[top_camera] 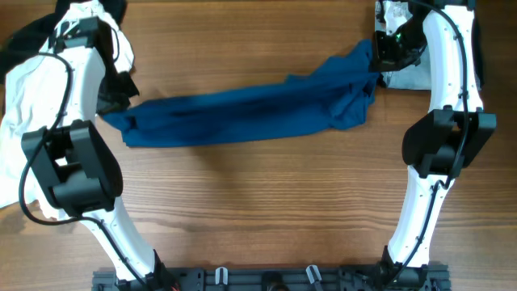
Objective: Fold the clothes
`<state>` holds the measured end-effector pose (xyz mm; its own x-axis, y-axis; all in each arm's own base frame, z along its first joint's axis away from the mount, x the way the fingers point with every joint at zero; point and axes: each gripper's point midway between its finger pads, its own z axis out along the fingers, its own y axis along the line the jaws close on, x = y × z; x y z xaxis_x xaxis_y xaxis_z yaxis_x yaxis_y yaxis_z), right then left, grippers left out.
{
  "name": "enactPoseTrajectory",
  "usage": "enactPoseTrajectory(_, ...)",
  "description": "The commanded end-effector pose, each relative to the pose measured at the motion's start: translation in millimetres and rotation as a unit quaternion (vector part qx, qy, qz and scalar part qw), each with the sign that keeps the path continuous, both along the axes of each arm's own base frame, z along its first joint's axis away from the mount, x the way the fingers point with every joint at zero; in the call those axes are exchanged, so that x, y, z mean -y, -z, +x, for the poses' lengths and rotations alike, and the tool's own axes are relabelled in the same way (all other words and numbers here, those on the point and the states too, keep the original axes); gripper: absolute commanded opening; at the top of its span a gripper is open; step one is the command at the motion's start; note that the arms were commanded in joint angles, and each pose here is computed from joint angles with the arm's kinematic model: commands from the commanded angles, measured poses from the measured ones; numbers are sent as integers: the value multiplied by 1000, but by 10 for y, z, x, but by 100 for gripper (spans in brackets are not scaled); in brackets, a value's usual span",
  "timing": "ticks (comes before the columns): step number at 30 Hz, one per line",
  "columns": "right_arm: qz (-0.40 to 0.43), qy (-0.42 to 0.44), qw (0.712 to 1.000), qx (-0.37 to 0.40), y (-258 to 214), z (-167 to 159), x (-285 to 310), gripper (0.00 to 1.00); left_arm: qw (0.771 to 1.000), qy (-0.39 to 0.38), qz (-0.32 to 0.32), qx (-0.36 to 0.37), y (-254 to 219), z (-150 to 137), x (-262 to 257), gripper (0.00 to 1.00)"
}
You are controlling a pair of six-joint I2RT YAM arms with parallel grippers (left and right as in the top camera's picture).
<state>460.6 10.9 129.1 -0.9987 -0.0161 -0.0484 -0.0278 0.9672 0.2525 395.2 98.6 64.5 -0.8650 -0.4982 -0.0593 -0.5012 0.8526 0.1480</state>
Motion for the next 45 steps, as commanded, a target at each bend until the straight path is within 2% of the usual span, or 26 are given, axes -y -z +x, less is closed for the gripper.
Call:
enactPoseTrajectory(1,-42,14,999,-31,81,-163,162,6,999,3,13,-37,127,-267,-61,4)
enactPoseTrajectory(3,-51,10,997,-65,305,-283,191,7,999,4,10,-53,219,-364,-40,4)
enactPoseTrajectory(4,-50,10,996,-74,408,-314,191,11,998,4,8,-60,260,-410,-31,10)
enactPoseTrajectory(6,-50,11,996,-76,548,-310,199,28,998,2,8,-64,293,-439,-26,51)
enactPoseTrajectory(7,-47,14,997,-62,547,-240,191,34,998,2,8,-63,293,-435,-26,64)
enactPoseTrajectory(8,-29,16,999,-16,404,-54,133,38,998,2,9,-56,297,-402,-32,69)
enactPoseTrajectory(11,-27,9,997,68,12,258,103,45,999,-2,6,-47,304,-361,-24,71)
enactPoseTrajectory(14,-23,-47,989,140,-325,467,-100,48,999,-2,7,-37,308,-313,-29,70)
enactPoseTrajectory(15,-20,-61,987,149,-345,493,-193,49,999,-2,8,-35,309,-304,-31,67)
enactPoseTrajectory(16,-19,-93,983,158,-345,507,-391,51,999,-2,8,-32,310,-291,-33,61)
enactPoseTrajectory(19,-11,-150,975,164,-257,479,-932,58,1000,-3,3,-26,314,-263,-19,27)
enactPoseTrajectory(20,-7,-171,973,156,-142,422,-1169,59,1000,-11,2,-24,315,-258,-17,8)
enactPoseTrajectory(21,-3,-179,973,148,-60,389,-1283,59,1000,-15,2,-23,316,-259,-18,4)
enactPoseTrajectory(27,4,-221,971,93,523,82,-1955,59,1000,-14,1,-18,318,-232,-15,4)
enactPoseTrajectory(36,-54,-171,981,67,1037,54,-1833,56,1000,-14,-1,-17,319,-230,-8,4)
enactPoseTrajectory(38,-52,-164,982,77,1080,107,-1852,49,1000,-15,-1,-17,319,-230,-8,4)
enactPoseTrajectory(40,-49,-157,982,88,1068,163,-1872,38,1000,-15,-1,-17,319,-229,-8,4)
enactPoseTrajectory(42,-53,-157,982,91,1095,186,-1866,33,1000,-15,-2,-17,320,-229,-3,4)
enactPoseTrajectory(45,-102,-142,981,85,1254,232,-1690,28,1000,-16,-6,-16,322,-225,9,4)
